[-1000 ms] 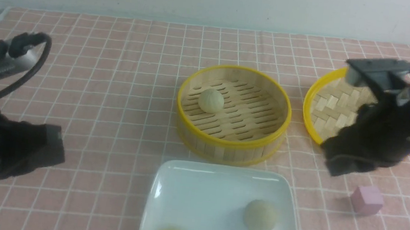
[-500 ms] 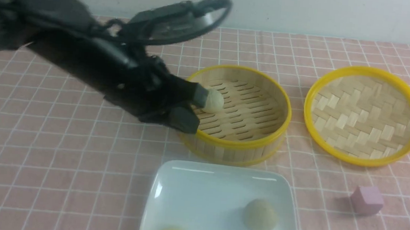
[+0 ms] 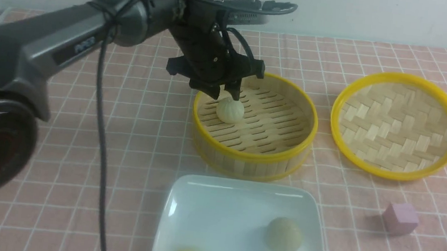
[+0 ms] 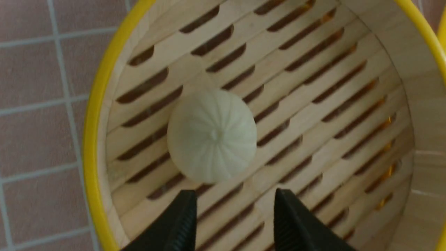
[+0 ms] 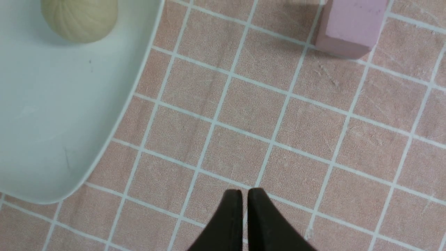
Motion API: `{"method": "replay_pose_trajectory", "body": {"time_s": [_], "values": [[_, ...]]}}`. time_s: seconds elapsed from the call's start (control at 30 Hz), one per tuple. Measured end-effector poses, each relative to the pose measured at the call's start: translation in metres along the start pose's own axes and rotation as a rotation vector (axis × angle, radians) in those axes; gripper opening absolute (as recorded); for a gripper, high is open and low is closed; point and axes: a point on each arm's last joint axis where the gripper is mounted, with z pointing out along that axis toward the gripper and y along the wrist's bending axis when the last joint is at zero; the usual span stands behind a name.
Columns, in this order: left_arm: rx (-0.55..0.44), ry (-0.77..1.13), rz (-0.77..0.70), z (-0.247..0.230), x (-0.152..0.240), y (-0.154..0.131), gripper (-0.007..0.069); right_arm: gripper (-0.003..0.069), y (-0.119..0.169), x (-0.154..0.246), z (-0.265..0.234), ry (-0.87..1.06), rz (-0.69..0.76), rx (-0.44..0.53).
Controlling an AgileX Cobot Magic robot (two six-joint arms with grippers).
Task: Put the steamed buns into the plate on the pink tablecloth.
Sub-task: 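Reach into the bamboo steamer and grasp a bun with the left gripper, then carry the bun from the bamboo steamer to the plate with the left gripper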
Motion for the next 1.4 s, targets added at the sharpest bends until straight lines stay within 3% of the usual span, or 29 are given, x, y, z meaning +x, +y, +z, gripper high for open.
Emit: {"method": "replay_pose_trajectory", "body": {"time_s": [0.17,0.23,0.33,0.43,0.53,0.6,0.77,0.83,0.93,1.0,1.13,1.3,1.4], "values": [[-0.034,-0.01,0.011,0.034,-0.004,0.004,0.0351,0.0009,0.0,-0.002,0.0,-0.019,0.001,-0.001],[-0.049,0.013,-0.009,0.049,0.001,0.008,0.0293,0.0009,0.001,-0.002,0.0,-0.023,0.008,-0.009],[-0.05,0.031,-0.032,0.056,0.004,0.009,0.0106,0.0009,0.003,-0.003,0.0,-0.031,0.027,-0.032],[-0.032,0.047,-0.019,0.036,0.001,0.004,0.003,0.0009,0.003,-0.003,0.0,-0.035,0.031,-0.037],[-0.028,0.078,0.011,0.01,0.0,0.001,0.0027,0.0009,0.003,-0.003,0.0,-0.035,0.031,-0.037],[-0.022,0.086,0.12,-0.049,-0.003,-0.005,0.0027,0.001,0.003,-0.003,0.0,-0.035,0.031,-0.037],[-0.019,0.031,0.183,-0.146,0.008,-0.007,0.0027,0.0018,0.003,-0.003,0.0,-0.035,0.032,-0.039],[-0.007,0.085,0.181,-0.151,0.027,-0.006,0.0027,0.002,0.003,-0.003,0.0,-0.036,0.032,-0.039],[0.019,0.18,0.189,-0.142,0.055,-0.009,0.0027,0.0022,0.004,-0.003,0.0,-0.036,0.033,-0.039],[0.056,0.288,0.192,-0.105,0.096,-0.018,0.0029,0.0027,0.004,-0.003,0.0,-0.036,0.033,-0.039],[0.093,0.367,0.17,-0.063,0.143,-0.025,0.0034,0.0031,0.004,-0.003,-0.001,-0.038,0.033,-0.039],[0.1,0.336,0.101,-0.028,0.164,-0.019,0.0063,0.0038,0.004,-0.003,-0.002,-0.043,0.032,-0.04],[0.095,0.31,0.071,-0.015,0.165,-0.018,0.012,0.0041,0.005,0.004,-0.013,-0.044,0.024,-0.044]]}}
